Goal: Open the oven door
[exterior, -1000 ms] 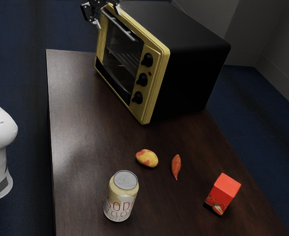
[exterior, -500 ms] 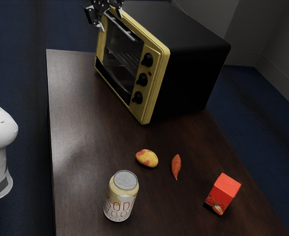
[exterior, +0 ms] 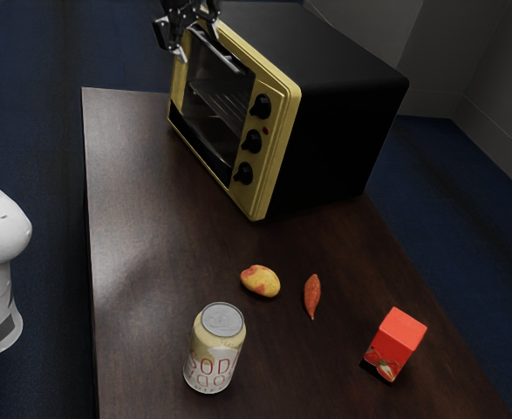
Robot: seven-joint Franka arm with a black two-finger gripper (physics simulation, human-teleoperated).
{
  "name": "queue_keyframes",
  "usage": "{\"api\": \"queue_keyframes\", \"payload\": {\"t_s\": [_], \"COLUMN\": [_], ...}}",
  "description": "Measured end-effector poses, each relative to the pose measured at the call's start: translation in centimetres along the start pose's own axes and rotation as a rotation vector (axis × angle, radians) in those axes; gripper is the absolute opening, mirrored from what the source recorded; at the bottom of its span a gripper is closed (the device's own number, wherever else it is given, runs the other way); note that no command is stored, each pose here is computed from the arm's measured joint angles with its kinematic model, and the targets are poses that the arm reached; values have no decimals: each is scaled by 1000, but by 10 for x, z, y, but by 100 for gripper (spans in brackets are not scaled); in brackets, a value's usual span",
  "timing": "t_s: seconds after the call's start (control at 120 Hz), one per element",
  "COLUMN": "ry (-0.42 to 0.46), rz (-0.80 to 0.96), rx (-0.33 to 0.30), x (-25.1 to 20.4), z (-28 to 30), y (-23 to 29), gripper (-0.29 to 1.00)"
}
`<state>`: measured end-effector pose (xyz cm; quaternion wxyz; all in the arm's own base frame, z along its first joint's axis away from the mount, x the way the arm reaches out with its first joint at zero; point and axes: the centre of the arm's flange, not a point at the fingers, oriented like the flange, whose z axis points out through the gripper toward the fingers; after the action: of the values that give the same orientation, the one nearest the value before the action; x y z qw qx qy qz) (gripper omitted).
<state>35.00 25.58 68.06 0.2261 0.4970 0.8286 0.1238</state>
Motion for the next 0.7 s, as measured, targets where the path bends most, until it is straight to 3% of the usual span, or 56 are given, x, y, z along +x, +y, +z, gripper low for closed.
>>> {"api": "queue_keyframes", "payload": {"t_s": [0.7], "ry": [-6], "rz": [-32], "rx": [39], "x": [7], "z": [16], "y": [-24], "gripper": [70]}}
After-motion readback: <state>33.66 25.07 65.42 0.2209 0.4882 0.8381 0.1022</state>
